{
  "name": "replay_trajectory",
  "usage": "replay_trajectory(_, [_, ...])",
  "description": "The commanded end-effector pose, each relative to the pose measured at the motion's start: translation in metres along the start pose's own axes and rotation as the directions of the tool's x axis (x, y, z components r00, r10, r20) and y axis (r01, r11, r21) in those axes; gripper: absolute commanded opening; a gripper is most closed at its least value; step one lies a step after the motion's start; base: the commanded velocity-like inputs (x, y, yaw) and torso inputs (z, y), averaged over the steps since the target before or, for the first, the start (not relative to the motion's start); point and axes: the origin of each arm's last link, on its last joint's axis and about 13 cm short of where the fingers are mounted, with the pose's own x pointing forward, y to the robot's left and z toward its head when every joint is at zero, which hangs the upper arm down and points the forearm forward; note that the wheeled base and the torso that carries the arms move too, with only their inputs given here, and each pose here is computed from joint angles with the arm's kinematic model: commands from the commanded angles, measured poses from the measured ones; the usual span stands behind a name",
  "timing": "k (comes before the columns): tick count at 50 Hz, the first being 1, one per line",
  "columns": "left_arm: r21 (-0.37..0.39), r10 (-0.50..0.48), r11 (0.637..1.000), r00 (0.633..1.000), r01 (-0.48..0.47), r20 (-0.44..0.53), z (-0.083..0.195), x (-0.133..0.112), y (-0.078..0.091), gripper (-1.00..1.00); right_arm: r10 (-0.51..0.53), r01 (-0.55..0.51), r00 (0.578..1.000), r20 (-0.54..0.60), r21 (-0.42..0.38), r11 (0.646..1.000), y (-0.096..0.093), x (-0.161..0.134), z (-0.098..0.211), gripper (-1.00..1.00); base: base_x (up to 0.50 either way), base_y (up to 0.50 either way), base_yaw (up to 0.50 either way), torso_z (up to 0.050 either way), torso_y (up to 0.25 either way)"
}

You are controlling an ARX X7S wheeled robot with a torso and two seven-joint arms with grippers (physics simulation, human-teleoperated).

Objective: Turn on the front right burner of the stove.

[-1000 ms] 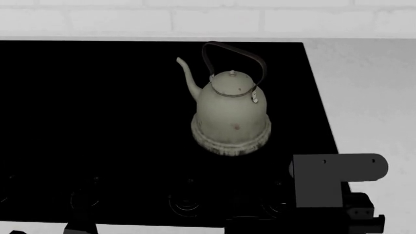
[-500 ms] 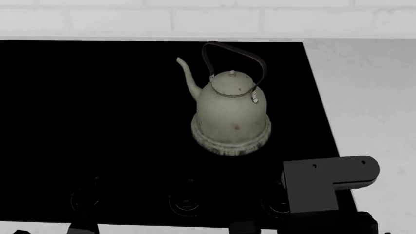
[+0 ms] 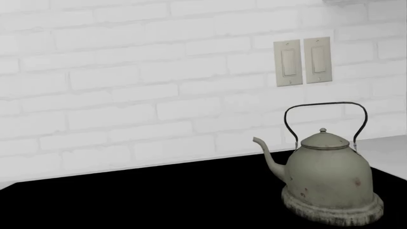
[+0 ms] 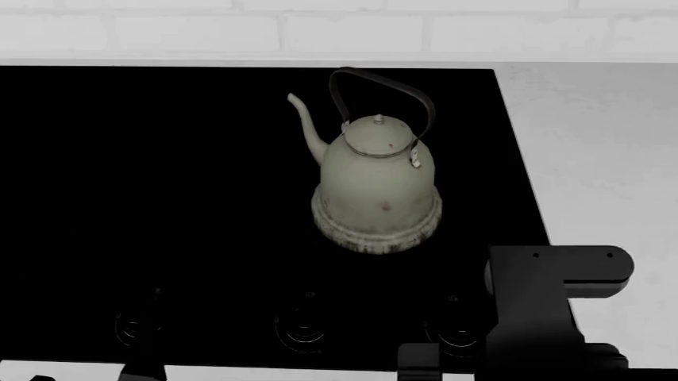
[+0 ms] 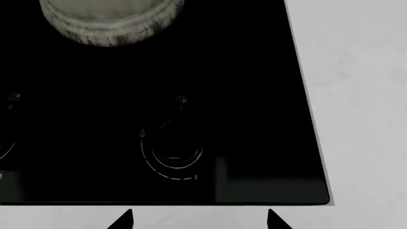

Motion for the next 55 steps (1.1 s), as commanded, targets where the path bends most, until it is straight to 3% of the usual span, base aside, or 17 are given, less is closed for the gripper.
replay_trajectory(1, [0.013,-0.003,1.000,1.000,0.003,-0.004,0.000,0.000,-0.001,1.00,0.042,-0.042,0.999,0.013,-0.002,0.999,0.000,0.016,0.013,1.00,0.00,0.00,0.00,0.000,0.000])
replay_trajectory(24, [0.042,-0.019,0.999,1.000,0.019,-0.007,-0.002,0.000,-0.003,1.00,0.084,-0.085,0.995,0.052,0.027,0.996,-0.003,0.037,0.019,1.00,0.00,0.00,0.00,0.000,0.000])
replay_trajectory(55, [0.032,-0.023,0.999,1.000,0.023,-0.001,-0.001,-0.001,-0.003,1.00,0.100,-0.099,0.995,-0.028,0.053,0.994,0.003,0.076,0.001,1.00,0.00,0.00,0.00,0.000,0.000])
